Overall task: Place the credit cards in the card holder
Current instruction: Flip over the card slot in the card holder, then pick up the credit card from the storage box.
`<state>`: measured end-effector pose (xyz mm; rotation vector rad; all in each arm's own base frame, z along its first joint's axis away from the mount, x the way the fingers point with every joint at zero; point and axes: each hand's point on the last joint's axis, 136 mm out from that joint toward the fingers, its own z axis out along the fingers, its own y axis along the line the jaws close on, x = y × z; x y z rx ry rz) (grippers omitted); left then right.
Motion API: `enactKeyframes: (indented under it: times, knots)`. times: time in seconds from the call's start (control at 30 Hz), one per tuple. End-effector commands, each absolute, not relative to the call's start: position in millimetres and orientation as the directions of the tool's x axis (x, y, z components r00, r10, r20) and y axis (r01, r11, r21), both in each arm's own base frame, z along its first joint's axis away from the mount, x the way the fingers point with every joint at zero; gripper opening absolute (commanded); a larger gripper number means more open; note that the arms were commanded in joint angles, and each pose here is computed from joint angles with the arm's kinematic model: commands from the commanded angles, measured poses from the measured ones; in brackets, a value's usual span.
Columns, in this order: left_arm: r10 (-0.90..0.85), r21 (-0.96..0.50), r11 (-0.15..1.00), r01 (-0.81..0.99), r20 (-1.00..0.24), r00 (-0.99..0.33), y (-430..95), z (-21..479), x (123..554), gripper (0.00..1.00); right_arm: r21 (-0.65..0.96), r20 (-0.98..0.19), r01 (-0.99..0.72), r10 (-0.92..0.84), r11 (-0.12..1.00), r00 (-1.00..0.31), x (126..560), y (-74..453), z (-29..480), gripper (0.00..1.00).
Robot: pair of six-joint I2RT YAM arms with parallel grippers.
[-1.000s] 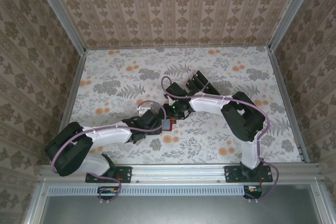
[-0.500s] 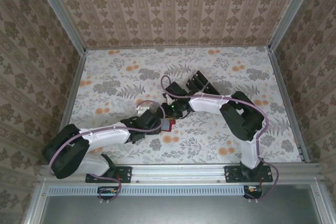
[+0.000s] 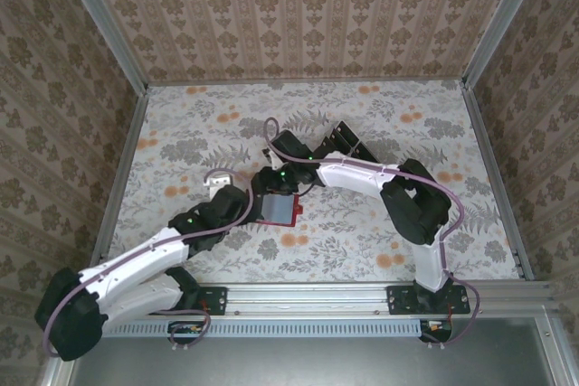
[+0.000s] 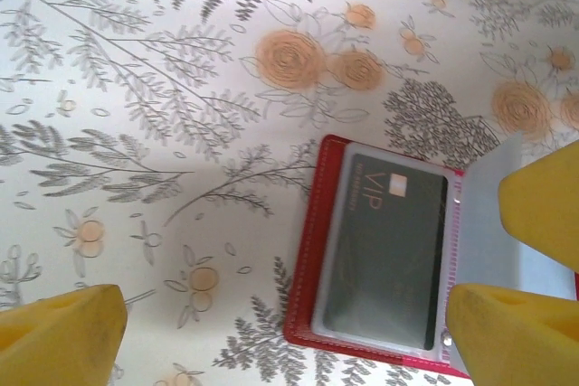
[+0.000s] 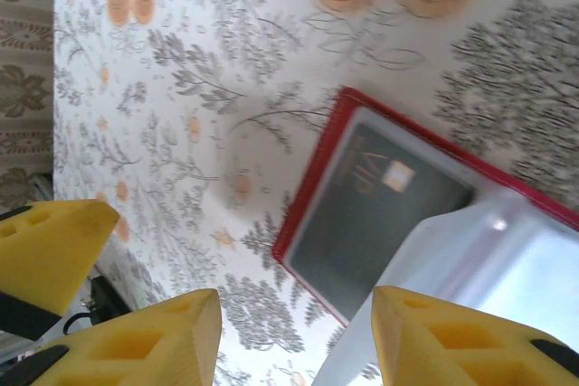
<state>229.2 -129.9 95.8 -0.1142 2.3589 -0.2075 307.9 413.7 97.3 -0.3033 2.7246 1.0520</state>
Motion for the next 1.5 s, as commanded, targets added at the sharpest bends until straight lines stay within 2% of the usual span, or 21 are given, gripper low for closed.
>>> enactKeyframes:
  times: [0.0, 0.2, 0.43, 0.6, 0.73, 0.93, 1.13, 1.27, 1.47]
  knots:
    - [-0.160, -0.160, 0.985, -0.068, -0.673, -0.722, -111.5, 88.7, 222.7, 1.00, 0.609, -0.188, -0.229, -0.142, 0.759, -0.972, 300.5, 422.3, 70.4, 0.49]
    - [-0.175, -0.173, 0.982, -0.079, -0.661, -0.730, -107.0, 82.8, 219.8, 1.00, 0.589, -0.164, -0.224, -0.157, 0.777, -0.974, 303.1, 436.6, 45.4, 0.49]
    - [-0.172, -0.173, 0.982, -0.077, -0.644, -0.745, -105.9, 72.7, 216.8, 1.00, 0.594, -0.164, -0.225, -0.158, 0.772, -0.974, 305.9, 442.2, 42.9, 0.49]
    - [-0.170, -0.171, 0.982, -0.079, -0.628, -0.760, -105.7, 66.1, 218.2, 1.00, 0.612, -0.212, -0.264, -0.167, 0.746, -0.963, 313.1, 444.8, 67.6, 0.49]
    - [-0.163, -0.173, 0.982, -0.070, -0.616, -0.771, -110.2, 63.6, 224.3, 1.00, 0.594, -0.297, -0.302, -0.145, 0.746, -0.944, 333.9, 421.4, 108.5, 0.49]
    - [-0.147, -0.172, 0.984, -0.053, -0.597, -0.788, -120.7, 61.6, 240.0, 1.00, 0.416, -0.363, -0.305, -0.150, 0.857, -0.920, 370.9, 341.4, 131.0, 0.49]
    - [-0.151, -0.179, 0.982, -0.055, -0.584, -0.797, -127.7, 60.1, 253.6, 1.00, 0.138, -0.397, -0.295, -0.220, 0.945, -0.891, 406.8, 265.2, 128.9, 0.47]
    - [-0.146, -0.173, 0.983, -0.055, -0.574, -0.806, -130.6, 57.7, 258.3, 1.00, -0.074, -0.409, -0.299, -0.302, 0.951, -0.861, 425.2, 233.8, 130.9, 0.45]
    - [-0.148, -0.168, 0.984, -0.063, -0.561, -0.815, -131.5, 52.9, 260.0, 1.00, -0.227, -0.377, -0.320, -0.386, 0.920, -0.842, 438.7, 217.7, 125.2, 0.39]
